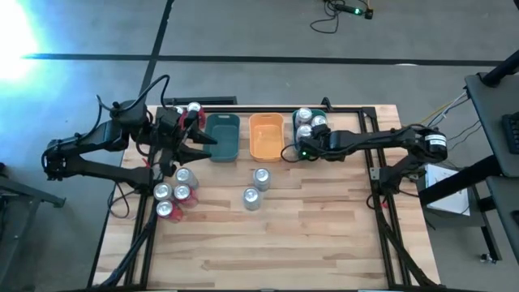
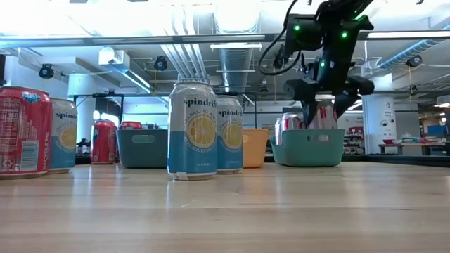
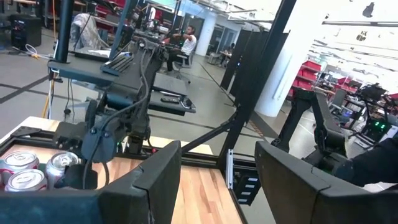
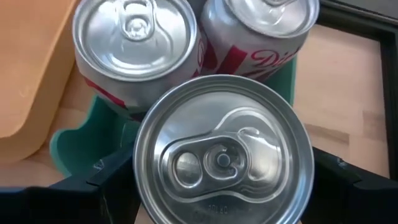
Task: Sort soda cans
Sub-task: Put the red-silver soda can into the green bin
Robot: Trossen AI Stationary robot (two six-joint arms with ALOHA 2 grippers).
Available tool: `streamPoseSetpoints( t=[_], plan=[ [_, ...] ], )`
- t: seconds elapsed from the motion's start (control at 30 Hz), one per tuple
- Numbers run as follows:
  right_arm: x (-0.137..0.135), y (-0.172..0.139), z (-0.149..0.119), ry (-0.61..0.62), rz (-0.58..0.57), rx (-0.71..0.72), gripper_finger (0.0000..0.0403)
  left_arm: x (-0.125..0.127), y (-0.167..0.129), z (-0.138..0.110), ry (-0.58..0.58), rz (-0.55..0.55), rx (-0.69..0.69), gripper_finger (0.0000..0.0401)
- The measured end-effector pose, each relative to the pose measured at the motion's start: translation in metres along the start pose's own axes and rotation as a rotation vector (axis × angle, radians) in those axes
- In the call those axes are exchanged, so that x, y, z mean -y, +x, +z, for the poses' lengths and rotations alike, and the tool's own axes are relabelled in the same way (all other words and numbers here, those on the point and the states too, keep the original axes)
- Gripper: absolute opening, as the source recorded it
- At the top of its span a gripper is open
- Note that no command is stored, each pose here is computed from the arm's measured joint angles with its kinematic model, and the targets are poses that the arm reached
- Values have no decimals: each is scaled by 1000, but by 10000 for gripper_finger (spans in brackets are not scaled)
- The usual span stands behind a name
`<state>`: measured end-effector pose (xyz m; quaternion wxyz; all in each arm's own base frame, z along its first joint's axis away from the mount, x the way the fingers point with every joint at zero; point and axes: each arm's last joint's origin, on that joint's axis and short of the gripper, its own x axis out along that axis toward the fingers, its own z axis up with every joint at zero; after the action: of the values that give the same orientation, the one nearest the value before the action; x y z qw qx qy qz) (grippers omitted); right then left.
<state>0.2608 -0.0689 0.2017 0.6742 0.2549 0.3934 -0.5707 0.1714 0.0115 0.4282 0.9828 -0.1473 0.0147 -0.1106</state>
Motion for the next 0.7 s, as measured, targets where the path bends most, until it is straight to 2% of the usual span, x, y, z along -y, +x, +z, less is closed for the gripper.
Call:
streamPoseSetpoints(
  t=[0.23,0.47,0.7],
  plan=[
    [-3,13,-1,9,-7,-69,331,0,0,-1,2,2,-8,190],
    [-1,7,3,22,18,-76,337,-1,-1,-3,-3,10,-28,190],
    [7,-16,16,20,68,-51,338,-5,-8,-7,6,193,-46,190]
  ],
)
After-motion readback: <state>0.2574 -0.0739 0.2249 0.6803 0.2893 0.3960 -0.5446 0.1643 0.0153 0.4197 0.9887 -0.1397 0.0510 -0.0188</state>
